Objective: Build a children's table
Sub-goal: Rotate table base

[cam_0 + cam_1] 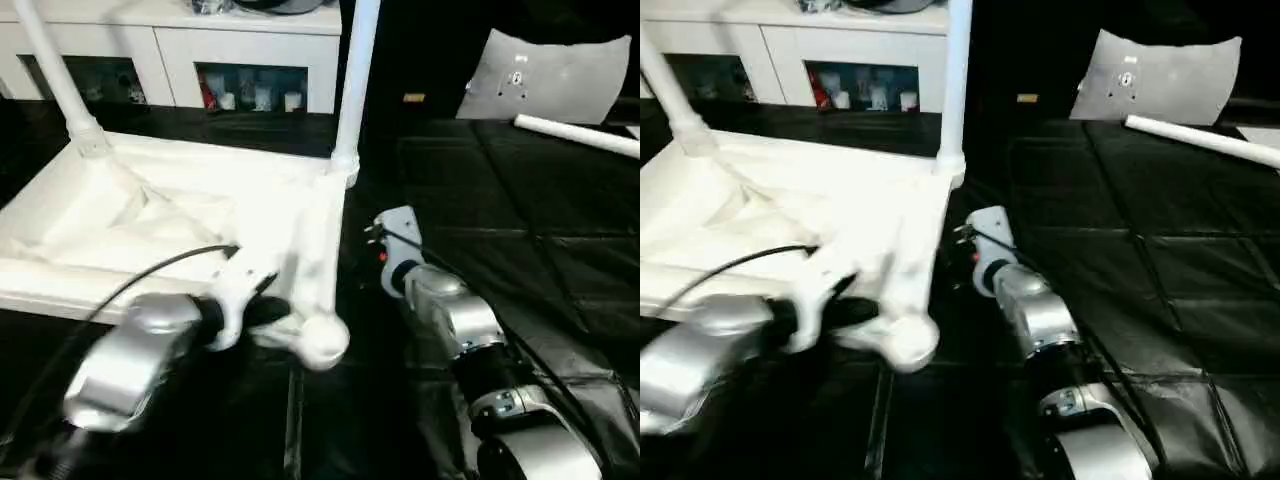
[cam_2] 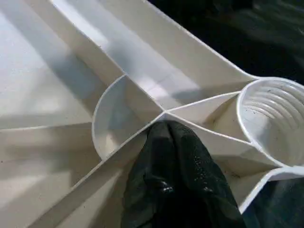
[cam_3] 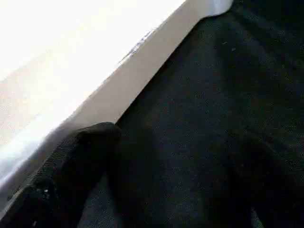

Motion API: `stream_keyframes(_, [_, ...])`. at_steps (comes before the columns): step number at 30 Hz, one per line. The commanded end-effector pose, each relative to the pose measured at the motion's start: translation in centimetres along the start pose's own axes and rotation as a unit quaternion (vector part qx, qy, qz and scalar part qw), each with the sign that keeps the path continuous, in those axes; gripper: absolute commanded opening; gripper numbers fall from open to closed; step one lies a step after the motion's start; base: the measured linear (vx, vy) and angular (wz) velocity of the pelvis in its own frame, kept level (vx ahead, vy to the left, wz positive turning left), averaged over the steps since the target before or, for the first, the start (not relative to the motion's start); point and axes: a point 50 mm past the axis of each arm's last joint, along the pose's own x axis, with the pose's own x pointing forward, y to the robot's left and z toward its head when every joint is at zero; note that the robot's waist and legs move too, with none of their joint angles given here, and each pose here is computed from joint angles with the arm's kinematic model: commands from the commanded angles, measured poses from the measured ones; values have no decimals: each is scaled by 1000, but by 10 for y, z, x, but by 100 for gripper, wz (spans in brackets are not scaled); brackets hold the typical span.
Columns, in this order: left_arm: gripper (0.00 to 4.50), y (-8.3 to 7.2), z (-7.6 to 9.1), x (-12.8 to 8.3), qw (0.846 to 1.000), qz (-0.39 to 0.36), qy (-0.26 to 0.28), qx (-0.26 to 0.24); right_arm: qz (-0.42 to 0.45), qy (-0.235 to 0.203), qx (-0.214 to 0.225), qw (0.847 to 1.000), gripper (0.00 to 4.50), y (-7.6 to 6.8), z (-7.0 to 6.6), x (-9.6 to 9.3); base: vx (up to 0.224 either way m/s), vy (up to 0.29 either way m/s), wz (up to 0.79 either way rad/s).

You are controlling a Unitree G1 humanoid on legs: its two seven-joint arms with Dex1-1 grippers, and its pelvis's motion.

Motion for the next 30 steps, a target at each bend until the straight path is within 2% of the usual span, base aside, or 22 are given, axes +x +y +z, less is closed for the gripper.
stream_keyframes(1, [4, 5, 13, 6, 998, 32, -32, 32, 12, -31, 7, 999, 450, 7, 11, 0, 0, 0, 0])
stream_keyframes(2, [4, 7, 15, 7, 997, 44, -47, 33, -3, -45, 12, 999, 450, -1, 15, -6, 0, 0, 0])
stream_keyframes(7, [4, 2, 22, 2, 994, 46, -97, 12, -24, -71, 18, 997, 450, -15, 18, -26, 0, 0, 0])
stream_keyframes(8, [4, -5, 28, -6, 985, 66, -158, -15, -27, -95, 17, 995, 450, -18, 19, -47, 0, 0, 0])
stream_keyframes(10, [4, -8, 30, -9, 981, 69, -178, -25, -25, -102, 19, 994, 450, -17, 20, -54, 0, 0, 0])
stream_keyframes(11, [33, -16, 31, -16, 974, 79, -207, -50, -15, -110, 18, 994, 450, -10, 21, -68, 0, 0, 0])
stream_keyframes(12, [42, -16, 31, -16, 973, 81, -208, -52, -14, -111, 18, 994, 450, -10, 21, -68, 0, 0, 0])
stream_keyframes(14, [42, -20, 27, -23, 960, 123, -232, -97, -18, -114, 20, 993, 450, -1, 18, -84, 0, 0, 0])
stream_keyframes(15, [67, -20, 21, -26, 952, 154, -239, -113, -19, -113, 18, 993, 450, 3, 15, -91, 0, 0, 0])
stream_keyframes(17, [79, -21, 13, -31, 944, 195, -236, -121, -29, -116, 20, 993, 450, 6, 12, -100, 0, 0, 0])
stream_keyframes(18, [83, -21, 8, -36, 935, 230, -236, -130, -41, -125, 26, 991, 450, 7, 12, -109, 0, 0, 0])
stream_keyframes(19, [83, -21, 8, -36, 935, 231, -236, -131, -42, -125, 26, 991, 450, 7, 12, -110, -20, -25, 37])
stream_keyframes(20, [90, -21, -1, -35, 924, 267, -232, -143, -61, -127, 40, 989, 450, 3, 5, -115, -19, -54, 63])
stream_keyframes(22, [104, -23, -7, -33, 927, 275, -214, -137, -73, -115, 33, 990, 450, 1, 1, -116, -4, -70, 62])
stream_keyframes(24, [125, -29, -7, -31, 926, 282, -204, -145, -69, -117, 28, 990, 450, 2, 10, -122, 50, -139, 78])
stream_keyframes(26, [137, -30, -8, -30, 925, 282, -205, -151, -70, -117, 30, 990, 450, 2, 11, -123, -10, -202, 68])
stream_keyframes(27, [148, -31, -9, -27, 930, 281, -196, -135, -76, -109, 21, 991, 450, 0, 8, -122, -45, -206, 59])
stream_keyframes(30, [148, -29, -9, -26, 929, 286, -196, -128, -82, -108, 26, 990, 450, -1, 9, -121, -21, -157, 40])
